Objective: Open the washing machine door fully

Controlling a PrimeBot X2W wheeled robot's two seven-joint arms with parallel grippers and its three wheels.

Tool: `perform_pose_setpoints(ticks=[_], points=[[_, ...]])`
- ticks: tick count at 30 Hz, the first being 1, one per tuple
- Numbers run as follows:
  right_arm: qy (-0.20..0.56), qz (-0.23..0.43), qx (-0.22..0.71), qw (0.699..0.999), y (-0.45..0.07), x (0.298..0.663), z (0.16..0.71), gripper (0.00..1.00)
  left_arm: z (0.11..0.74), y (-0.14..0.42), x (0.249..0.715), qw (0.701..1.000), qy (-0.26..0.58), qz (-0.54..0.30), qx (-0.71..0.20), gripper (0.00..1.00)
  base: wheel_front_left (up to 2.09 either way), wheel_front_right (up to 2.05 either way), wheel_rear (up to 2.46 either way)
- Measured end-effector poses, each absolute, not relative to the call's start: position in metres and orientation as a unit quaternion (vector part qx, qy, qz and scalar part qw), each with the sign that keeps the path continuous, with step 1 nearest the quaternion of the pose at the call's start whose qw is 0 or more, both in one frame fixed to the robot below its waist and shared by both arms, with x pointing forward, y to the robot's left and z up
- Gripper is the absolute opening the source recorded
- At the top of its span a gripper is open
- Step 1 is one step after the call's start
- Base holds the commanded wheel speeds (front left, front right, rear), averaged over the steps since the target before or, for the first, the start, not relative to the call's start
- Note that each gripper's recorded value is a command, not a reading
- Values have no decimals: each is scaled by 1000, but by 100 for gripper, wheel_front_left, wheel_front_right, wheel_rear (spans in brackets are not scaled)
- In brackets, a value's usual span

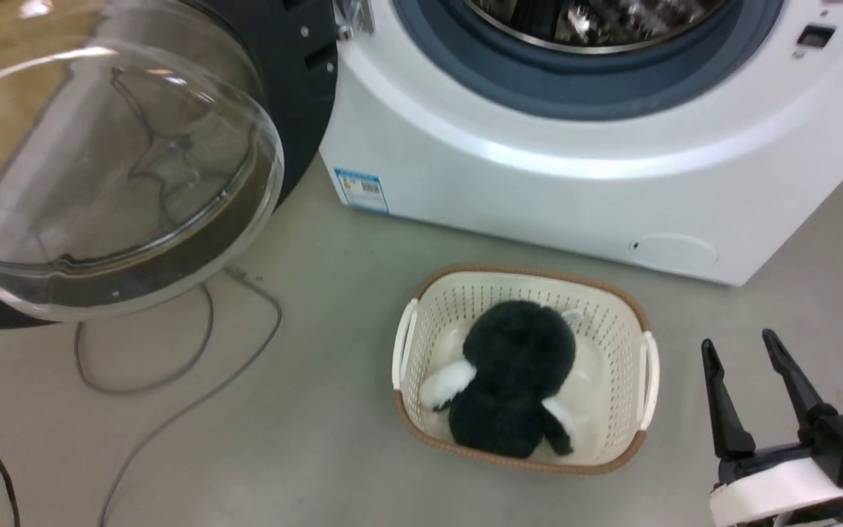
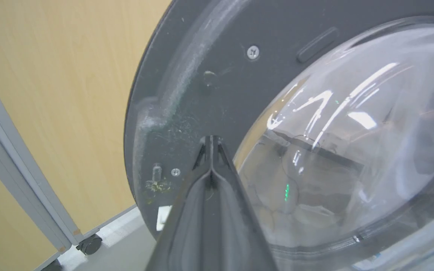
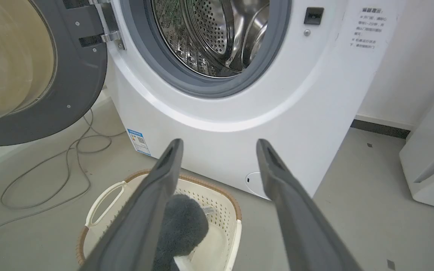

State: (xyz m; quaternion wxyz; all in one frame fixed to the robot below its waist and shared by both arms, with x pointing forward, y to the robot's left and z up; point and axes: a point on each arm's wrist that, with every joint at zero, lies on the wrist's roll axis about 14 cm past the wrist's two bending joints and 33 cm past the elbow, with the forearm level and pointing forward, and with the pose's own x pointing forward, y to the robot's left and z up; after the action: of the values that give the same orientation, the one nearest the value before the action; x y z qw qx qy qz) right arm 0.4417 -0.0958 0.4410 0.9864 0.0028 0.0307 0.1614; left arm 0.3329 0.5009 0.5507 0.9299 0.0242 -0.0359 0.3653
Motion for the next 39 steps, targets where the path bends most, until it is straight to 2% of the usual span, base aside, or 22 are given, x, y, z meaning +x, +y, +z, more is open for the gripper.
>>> perform_pose_setpoints(ticks=[10,23,24,25,39], points=[[-58,126,0,990,-117,427,510,100,593,430,326,953,-130,271,43,0,0,0,0],[-120,69,16,990,-158,390,557,100,586,305,341,979,-156,126,15,0,0,0,0],[-123,65,16,990,-161,388,559,100,587,299,342,980,-158,119,18,46,0,0,0],[-125,60,15,990,-165,385,560,100,588,294,343,980,-160,115,15,100,0,0,0],[-120,2,27,992,-202,346,556,100,554,227,354,993,-116,29,-18,100,0,0,0]])
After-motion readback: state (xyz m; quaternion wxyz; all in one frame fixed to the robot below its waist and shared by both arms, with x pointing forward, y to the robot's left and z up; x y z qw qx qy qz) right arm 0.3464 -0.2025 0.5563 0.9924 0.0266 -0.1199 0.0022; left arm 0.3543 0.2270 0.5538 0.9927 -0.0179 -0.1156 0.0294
